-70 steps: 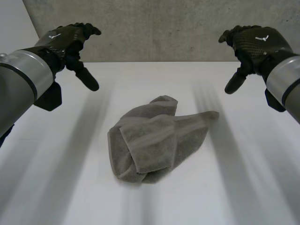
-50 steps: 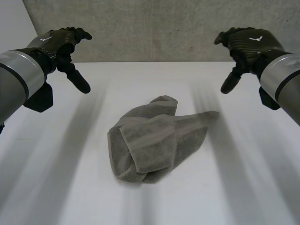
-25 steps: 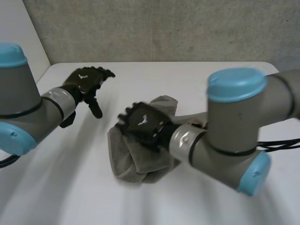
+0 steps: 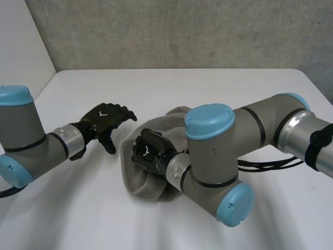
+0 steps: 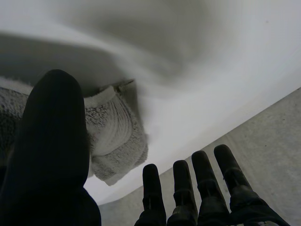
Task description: Fold the laundry
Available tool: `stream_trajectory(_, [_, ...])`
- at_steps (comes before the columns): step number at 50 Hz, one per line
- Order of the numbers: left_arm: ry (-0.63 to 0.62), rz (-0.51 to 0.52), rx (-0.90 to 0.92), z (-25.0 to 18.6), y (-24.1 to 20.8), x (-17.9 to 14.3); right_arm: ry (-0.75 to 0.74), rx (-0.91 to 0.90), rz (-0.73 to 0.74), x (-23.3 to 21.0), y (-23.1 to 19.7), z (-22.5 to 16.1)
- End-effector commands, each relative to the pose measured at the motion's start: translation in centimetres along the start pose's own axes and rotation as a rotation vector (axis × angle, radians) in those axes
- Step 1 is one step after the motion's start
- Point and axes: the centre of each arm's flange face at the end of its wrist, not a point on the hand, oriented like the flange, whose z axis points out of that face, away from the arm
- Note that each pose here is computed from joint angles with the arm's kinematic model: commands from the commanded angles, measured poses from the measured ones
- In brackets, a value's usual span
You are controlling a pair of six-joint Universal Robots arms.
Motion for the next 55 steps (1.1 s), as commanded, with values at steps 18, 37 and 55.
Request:
stream_trajectory(18, [0.034,0.054,-0.057,0.0,2.4,1.1,0.154,-0.043,0.326,5.7,1.1,-5.8])
stream_trajectory(37, [0.050,0.054,-0.042,0.2,2.5,1.9,0.319,-0.143,0.578,7.4,5.1,-10.8])
stream_trajectory(55, [0.113,0.099,0.017,1.5,2.4,5.5,0.451,-0.219,0.662,9.3,8.7,-13.5])
